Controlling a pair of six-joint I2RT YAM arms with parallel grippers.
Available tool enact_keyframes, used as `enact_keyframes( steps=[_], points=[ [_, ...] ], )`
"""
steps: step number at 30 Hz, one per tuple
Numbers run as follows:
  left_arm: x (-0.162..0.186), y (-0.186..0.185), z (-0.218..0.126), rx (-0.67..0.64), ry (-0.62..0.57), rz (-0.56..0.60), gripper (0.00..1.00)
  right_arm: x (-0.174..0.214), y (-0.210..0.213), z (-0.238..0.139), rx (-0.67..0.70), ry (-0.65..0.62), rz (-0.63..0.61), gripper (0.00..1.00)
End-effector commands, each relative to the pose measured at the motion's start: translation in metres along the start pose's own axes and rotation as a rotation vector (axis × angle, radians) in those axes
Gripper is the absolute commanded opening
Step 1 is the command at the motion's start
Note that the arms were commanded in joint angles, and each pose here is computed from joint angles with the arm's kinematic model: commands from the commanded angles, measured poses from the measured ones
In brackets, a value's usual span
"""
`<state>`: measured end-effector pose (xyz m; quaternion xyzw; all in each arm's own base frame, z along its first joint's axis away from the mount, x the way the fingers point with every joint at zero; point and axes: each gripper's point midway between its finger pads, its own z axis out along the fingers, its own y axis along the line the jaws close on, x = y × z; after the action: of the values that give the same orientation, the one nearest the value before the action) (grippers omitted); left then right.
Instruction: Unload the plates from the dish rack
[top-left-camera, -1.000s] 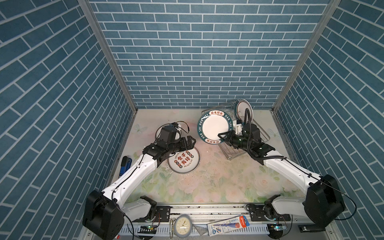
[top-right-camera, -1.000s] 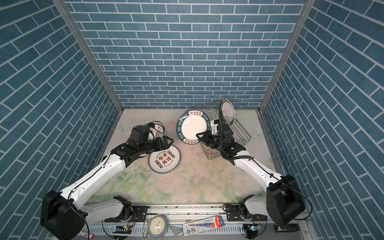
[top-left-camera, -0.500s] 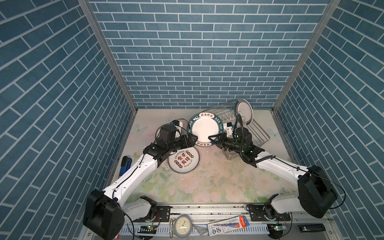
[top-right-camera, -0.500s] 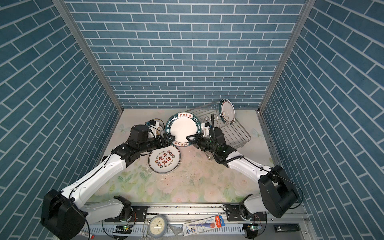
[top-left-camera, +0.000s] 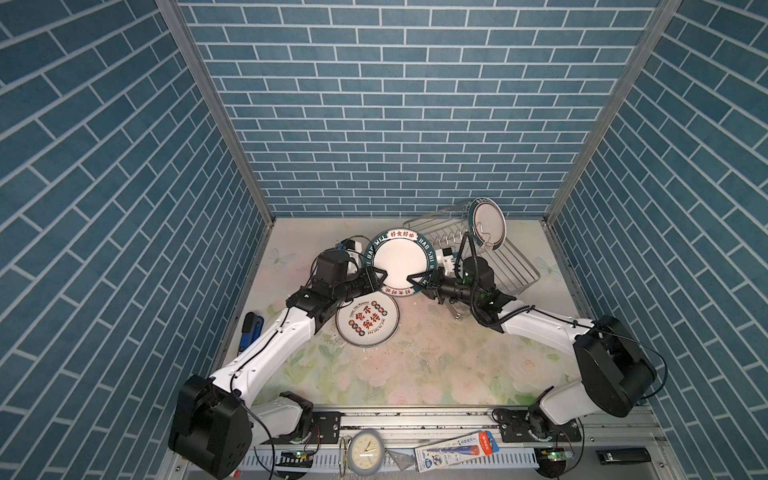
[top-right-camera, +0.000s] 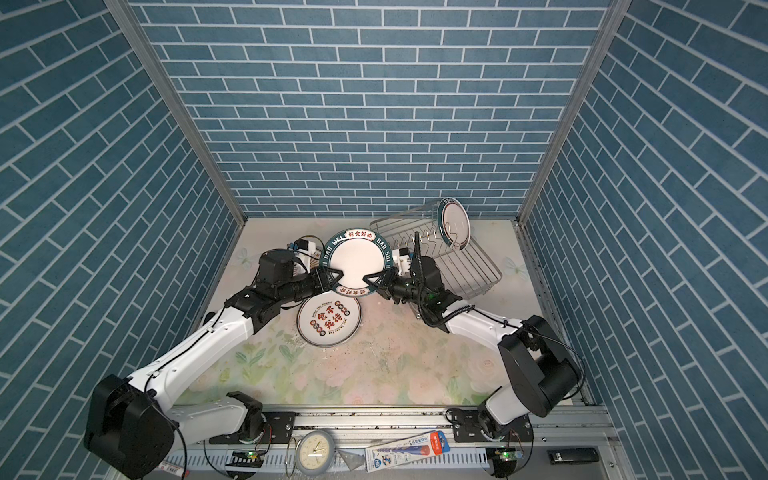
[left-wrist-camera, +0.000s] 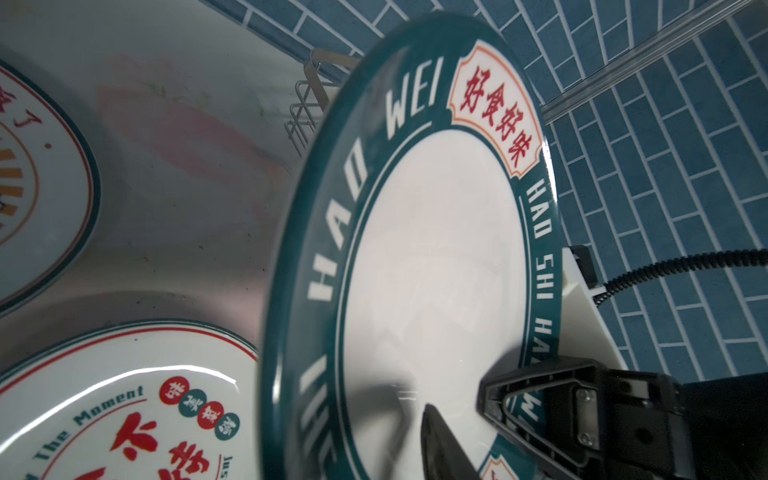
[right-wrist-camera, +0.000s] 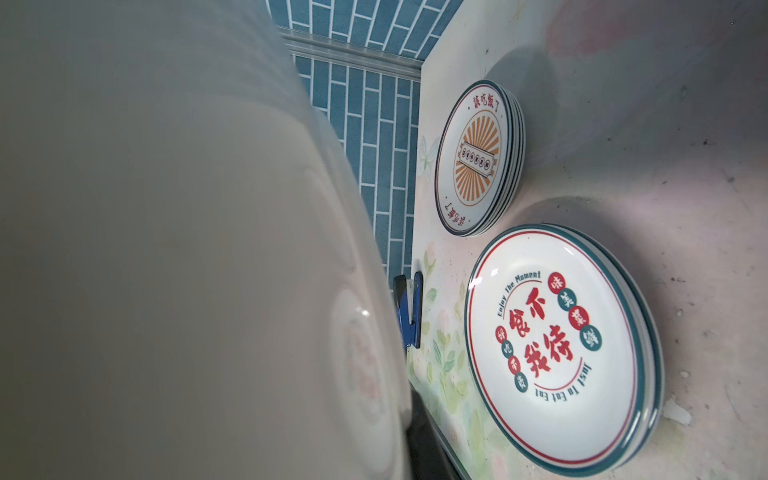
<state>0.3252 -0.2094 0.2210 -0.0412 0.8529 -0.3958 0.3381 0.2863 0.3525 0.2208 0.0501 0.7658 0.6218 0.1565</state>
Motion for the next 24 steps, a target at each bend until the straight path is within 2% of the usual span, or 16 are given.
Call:
enact_keyframes(
  steps=[1, 4, 6, 8, 15, 17, 23, 24],
  points=[
    [0.002, -0.016, -0.001, 0.088, 0.012, 0.019, 0.28, 0.005, 0.028, 0.005, -0.09, 0.037, -0.049, 0.0],
    [0.003, -0.012, -0.001, 0.074, 0.023, 0.004, 0.12, 0.005, 0.025, 0.006, -0.078, 0.04, -0.052, 0.0],
    [0.004, -0.009, -0.002, 0.064, 0.026, -0.009, 0.0, 0.005, 0.024, 0.006, -0.075, 0.037, -0.055, 0.06],
    [0.005, -0.006, -0.004, 0.059, 0.024, -0.018, 0.0, 0.004, 0.024, 0.006, -0.075, 0.035, -0.06, 0.12],
    [0.007, 0.003, -0.008, 0.015, 0.041, -0.056, 0.0, 0.002, 0.022, 0.007, -0.039, 0.025, -0.095, 0.46],
    [0.008, 0.003, -0.01, 0.007, 0.051, -0.063, 0.0, -0.001, 0.015, 0.004, 0.028, 0.013, -0.129, 0.58],
    [0.002, 0.008, -0.034, -0.029, 0.016, -0.074, 0.0, -0.019, -0.012, -0.02, 0.344, -0.048, -0.305, 0.69],
    [0.002, 0.01, -0.039, -0.039, 0.008, -0.078, 0.0, -0.023, -0.015, -0.025, 0.394, -0.064, -0.333, 0.76]
  ],
)
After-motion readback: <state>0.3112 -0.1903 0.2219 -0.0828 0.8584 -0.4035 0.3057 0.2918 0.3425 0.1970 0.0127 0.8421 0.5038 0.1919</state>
